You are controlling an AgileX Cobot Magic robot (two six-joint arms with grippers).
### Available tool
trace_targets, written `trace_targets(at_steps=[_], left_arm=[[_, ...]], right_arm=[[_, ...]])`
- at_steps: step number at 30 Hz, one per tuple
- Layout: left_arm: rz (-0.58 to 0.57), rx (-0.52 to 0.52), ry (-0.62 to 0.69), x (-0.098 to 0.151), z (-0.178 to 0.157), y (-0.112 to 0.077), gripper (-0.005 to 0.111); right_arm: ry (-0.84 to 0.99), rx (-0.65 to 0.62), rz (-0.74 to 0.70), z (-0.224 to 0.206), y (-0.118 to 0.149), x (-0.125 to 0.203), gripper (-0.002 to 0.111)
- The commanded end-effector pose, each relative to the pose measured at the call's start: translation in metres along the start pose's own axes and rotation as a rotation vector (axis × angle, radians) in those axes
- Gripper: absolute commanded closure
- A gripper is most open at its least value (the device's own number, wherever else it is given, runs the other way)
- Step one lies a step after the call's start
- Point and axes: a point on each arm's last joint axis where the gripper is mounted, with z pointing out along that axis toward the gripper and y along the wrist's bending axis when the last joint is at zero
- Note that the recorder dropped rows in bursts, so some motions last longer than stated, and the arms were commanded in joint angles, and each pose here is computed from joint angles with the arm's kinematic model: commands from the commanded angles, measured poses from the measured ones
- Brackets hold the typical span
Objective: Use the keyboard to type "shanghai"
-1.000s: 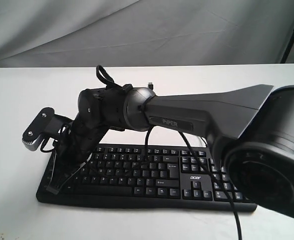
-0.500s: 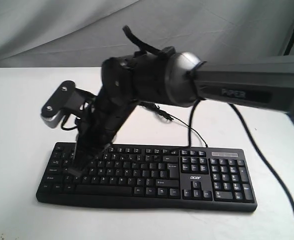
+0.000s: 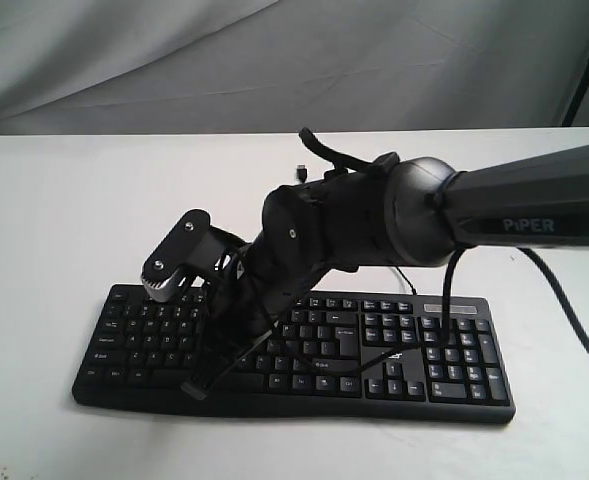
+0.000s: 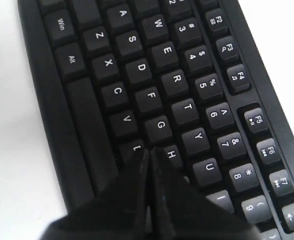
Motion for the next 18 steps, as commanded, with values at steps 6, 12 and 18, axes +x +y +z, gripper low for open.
trace_targets(at_steps=[6, 12, 18], left_arm=[[-0.002, 0.007, -0.007, 0.000, 0.000, 0.000, 0.107], [-0.002, 0.007, -0.007, 0.000, 0.000, 0.000, 0.107], [-0.002, 0.007, -0.007, 0.000, 0.000, 0.000, 0.107]], right_arm=[[0.012, -0.011, 0.022, 0.008, 0.000, 0.005, 0.108], [0.025, -0.020, 0.022, 0.008, 0.001, 0.006, 0.108], [0.036, -0.024, 0.024, 0.013, 0.001, 0.008, 0.108]])
